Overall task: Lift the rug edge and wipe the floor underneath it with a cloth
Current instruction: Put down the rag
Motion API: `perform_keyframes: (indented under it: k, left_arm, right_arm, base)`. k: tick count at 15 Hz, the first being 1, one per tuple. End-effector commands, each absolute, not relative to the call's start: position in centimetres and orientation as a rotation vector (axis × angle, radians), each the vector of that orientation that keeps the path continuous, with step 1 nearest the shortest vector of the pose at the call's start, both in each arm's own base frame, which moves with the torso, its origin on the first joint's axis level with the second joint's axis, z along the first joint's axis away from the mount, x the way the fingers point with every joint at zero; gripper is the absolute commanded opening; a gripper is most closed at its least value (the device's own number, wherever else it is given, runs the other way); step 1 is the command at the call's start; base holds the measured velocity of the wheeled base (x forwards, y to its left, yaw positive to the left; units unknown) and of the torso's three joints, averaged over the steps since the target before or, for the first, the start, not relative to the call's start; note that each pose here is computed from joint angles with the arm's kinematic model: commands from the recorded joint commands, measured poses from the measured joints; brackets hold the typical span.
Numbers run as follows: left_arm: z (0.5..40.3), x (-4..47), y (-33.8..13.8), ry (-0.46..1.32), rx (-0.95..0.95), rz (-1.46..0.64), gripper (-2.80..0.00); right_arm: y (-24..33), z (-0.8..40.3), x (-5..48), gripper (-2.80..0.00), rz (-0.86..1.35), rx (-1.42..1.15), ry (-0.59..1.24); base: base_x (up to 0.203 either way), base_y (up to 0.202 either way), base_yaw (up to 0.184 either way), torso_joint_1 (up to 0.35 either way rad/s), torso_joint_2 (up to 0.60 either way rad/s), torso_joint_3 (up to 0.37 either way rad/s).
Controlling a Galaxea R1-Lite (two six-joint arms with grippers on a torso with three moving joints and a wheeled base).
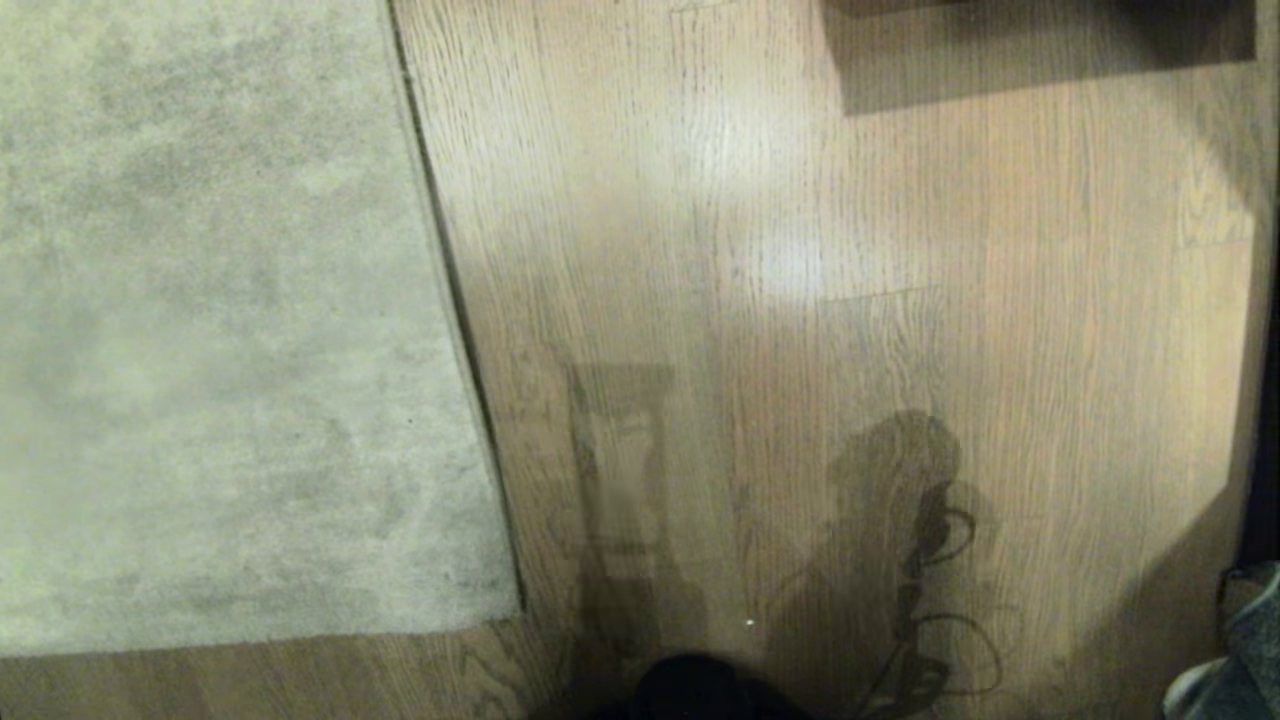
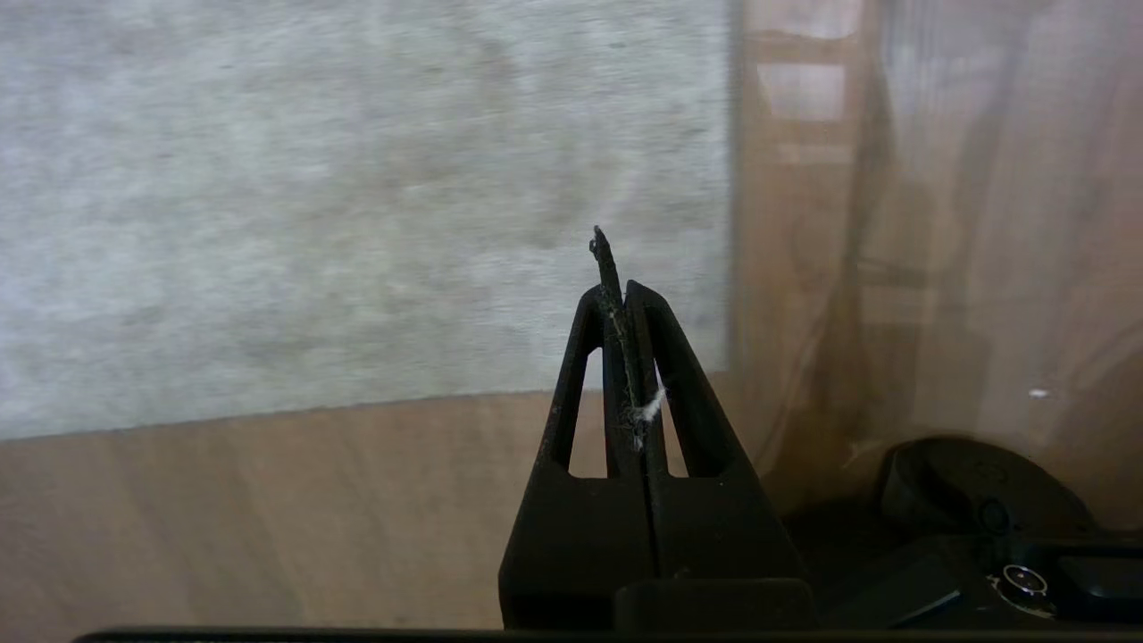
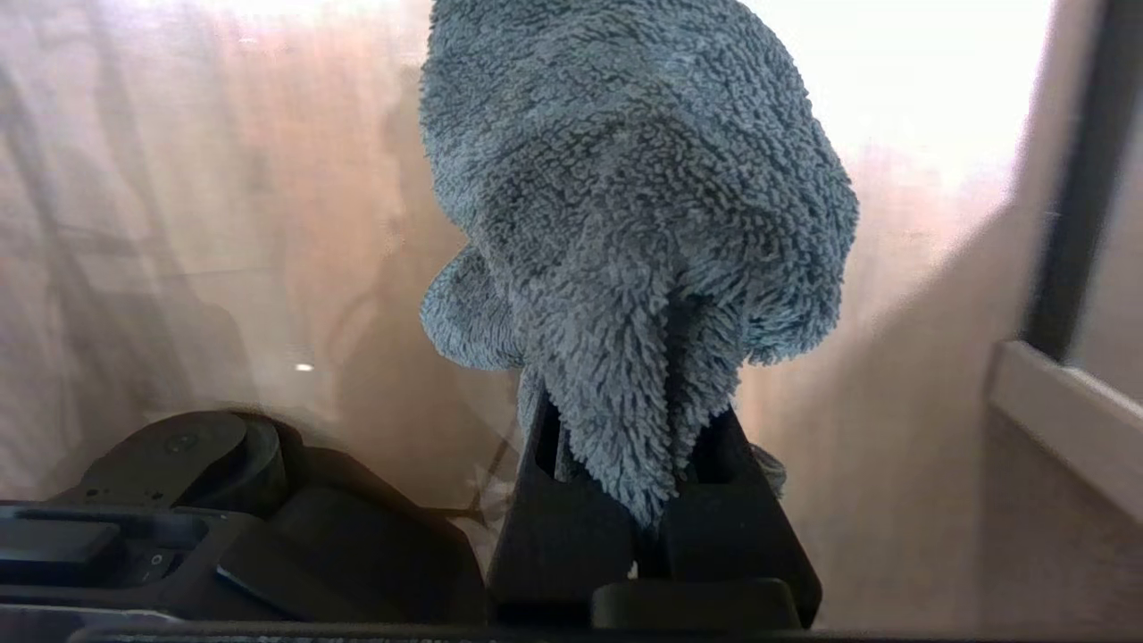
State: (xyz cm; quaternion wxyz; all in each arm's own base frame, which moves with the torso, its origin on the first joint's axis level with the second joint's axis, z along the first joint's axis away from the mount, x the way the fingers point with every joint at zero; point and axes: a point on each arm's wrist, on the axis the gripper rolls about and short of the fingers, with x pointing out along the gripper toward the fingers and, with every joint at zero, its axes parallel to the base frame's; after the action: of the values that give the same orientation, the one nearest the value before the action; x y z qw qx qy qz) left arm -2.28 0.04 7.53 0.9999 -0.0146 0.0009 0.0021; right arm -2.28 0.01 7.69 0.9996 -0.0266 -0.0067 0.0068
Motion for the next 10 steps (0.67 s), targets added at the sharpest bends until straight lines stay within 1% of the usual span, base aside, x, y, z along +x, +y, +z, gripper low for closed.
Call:
perform_keyframes:
  k: [1, 2, 10]
  left_arm:
    - [7.53, -2.28, 0.05, 0.001, -0.03, 0.005, -2.8]
    - [7.53, -2.28, 0.05, 0.001, -0.029, 0.005, -2.8]
    - [7.53, -2.28, 0.05, 0.001, -0.031, 0.005, -2.8]
  right_arm:
    - [0.01, 7.69, -2.28, -2.8, 0.015, -0.054, -0.014]
    - [0.01, 7.69, -2.28, -2.8, 0.013, -0.054, -0.014]
    - [0.01, 7.71, -2.28, -2.8, 0.013, -0.055, -0.016]
  base:
    - [0.0, -0.154, -0.001, 0.002, 0.0, 0.002]
    - [0.0, -0.103, -0.004, 0.006, 0.0, 0.006]
    - [0.0, 0.0, 0.0, 0.0, 0.0, 0.0]
